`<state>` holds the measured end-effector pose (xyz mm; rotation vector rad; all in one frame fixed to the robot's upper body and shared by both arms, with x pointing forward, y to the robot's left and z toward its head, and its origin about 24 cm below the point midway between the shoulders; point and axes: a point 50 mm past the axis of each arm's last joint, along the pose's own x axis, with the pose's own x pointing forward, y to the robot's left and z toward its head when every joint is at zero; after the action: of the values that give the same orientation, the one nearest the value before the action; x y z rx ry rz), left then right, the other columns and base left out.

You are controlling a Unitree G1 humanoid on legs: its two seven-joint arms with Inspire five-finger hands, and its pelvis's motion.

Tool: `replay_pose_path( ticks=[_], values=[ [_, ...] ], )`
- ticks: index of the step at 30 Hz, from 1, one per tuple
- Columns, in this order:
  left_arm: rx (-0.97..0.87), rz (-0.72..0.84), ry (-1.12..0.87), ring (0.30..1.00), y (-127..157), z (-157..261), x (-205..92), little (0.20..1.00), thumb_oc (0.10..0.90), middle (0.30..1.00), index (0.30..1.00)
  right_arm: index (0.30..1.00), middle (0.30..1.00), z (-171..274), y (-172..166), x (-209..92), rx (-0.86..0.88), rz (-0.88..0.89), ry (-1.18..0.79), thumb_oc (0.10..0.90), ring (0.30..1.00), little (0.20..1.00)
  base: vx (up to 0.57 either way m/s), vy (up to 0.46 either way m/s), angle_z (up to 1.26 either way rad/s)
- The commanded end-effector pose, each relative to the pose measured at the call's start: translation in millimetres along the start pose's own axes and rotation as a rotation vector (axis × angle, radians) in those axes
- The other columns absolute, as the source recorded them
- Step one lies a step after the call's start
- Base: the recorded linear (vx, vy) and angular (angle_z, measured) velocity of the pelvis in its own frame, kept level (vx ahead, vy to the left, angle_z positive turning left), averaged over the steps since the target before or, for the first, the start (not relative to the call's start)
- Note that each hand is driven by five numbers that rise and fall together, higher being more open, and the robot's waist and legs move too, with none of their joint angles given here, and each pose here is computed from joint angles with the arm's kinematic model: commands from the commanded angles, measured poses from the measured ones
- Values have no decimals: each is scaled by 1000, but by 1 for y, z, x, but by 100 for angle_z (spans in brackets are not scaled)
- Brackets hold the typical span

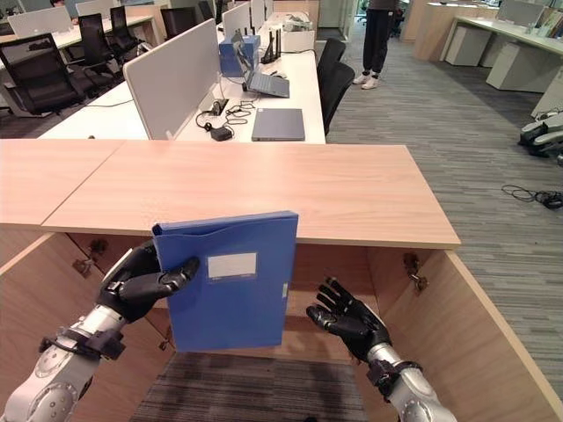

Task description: Put the empty folder in the office cabinet

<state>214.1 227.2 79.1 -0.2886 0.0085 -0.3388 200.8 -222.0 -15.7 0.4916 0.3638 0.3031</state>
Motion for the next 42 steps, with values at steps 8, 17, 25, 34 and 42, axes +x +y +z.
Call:
replay_pose_path(
  ticks=[8,17,25,34,42],
  values=[
    [137,-202,-314,300,-20,67,23,300,400,300,300,900,900,56,59,27,-83,421,-150,800,900,900,0,0,0],
    [73,-287,-305,300,-39,57,31,300,400,300,300,900,900,60,98,41,-66,567,-212,800,900,900,0,0,0],
    [23,-413,-220,300,-61,42,37,300,400,300,300,900,900,58,117,50,-70,624,-215,800,900,900,0,0,0],
    [-25,-540,-143,300,-79,32,38,300,400,300,300,900,900,53,122,60,-53,624,-204,800,900,900,0,0,0],
    [-154,-650,-85,300,-98,24,44,300,400,300,300,900,900,50,141,66,-16,699,-193,800,900,900,0,0,0]
  ],
)
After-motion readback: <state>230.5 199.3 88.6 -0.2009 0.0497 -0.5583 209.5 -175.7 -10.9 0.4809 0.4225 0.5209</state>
